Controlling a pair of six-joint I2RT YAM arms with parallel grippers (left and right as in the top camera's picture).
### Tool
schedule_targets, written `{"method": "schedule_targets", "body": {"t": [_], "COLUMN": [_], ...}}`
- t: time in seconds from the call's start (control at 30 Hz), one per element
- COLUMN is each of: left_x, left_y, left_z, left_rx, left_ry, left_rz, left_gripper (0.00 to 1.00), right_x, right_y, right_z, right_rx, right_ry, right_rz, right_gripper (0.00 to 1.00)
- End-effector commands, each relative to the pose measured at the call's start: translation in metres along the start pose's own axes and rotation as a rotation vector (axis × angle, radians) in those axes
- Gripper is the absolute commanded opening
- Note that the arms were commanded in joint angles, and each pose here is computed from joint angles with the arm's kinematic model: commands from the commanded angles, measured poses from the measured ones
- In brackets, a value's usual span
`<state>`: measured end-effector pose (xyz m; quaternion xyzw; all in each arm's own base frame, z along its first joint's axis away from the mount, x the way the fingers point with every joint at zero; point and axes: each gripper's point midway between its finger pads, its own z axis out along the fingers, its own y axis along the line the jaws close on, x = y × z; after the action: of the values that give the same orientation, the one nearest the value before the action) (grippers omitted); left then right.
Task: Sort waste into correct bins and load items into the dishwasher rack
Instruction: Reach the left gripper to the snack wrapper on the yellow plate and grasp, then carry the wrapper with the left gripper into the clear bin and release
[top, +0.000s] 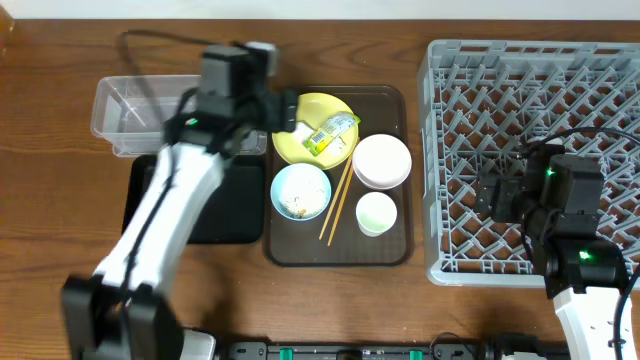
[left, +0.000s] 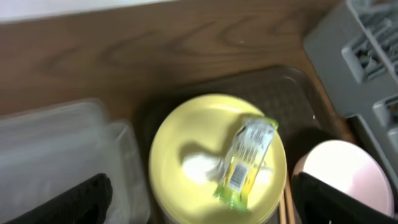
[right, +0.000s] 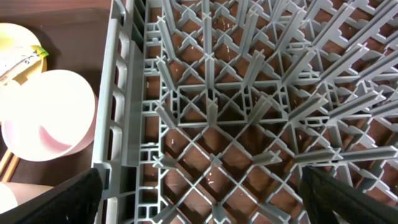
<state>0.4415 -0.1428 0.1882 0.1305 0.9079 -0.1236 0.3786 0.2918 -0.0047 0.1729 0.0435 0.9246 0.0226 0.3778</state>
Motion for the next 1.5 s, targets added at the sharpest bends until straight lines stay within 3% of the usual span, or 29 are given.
{"method": "schedule_targets", "body": {"t": [0.0,0.37,0.53,0.6,0.83,1.0,1.17,1.33,1.47], "left_x": [0.005,0.074,0.094,0.101,0.092,0.07,0.036,0.011,0.017], "left_y": [-0.014,-0.033,-0.03,-0.03,-0.034,-0.035,-0.016,0.047,0.096], "left_z": [0.029,0.11,0.125,0.128,0.12,0.093,0.05,0.011,-0.002], "left_rx": [-0.019,0.008,0.007,0.008,0.01,0.006,-0.04,-0.204,-0.293], "left_ry": [0.025,0.201,0.255,0.275,0.254,0.212,0.132,0.034,0.007], "left_rz": [0.159,0.198,0.194,0.192,0.197,0.19,0.035,-0.218,-0.49], "left_gripper": [0.95,0.94,0.83,0.77,0.24,0.15,0.13,0.11,0.11], "right_x": [-0.01,-0.01,-0.01,-0.01,-0.01,-0.01,-0.01,-0.01,-0.01], "right_y": [0.006,0.006,0.006,0.006,0.006,0.006,0.006,0.006,0.006], "right_z": [-0.005,-0.005,-0.005,-0.005,-0.005,-0.005,-0.005,-0.005,-0.005], "right_rx": [-0.014,-0.014,-0.014,-0.014,-0.014,-0.014,-0.014,-0.014,-0.014], "right_ry": [-0.023,-0.023,-0.023,-0.023,-0.023,-0.023,-0.023,-0.025,-0.025], "right_rz": [-0.002,-0.002,-0.003,-0.002,-0.003,-0.003,-0.003,-0.003,-0.003], "right_gripper": [0.99,0.99,0.99,0.99,0.99,0.99,0.99,0.99,0.99]}}
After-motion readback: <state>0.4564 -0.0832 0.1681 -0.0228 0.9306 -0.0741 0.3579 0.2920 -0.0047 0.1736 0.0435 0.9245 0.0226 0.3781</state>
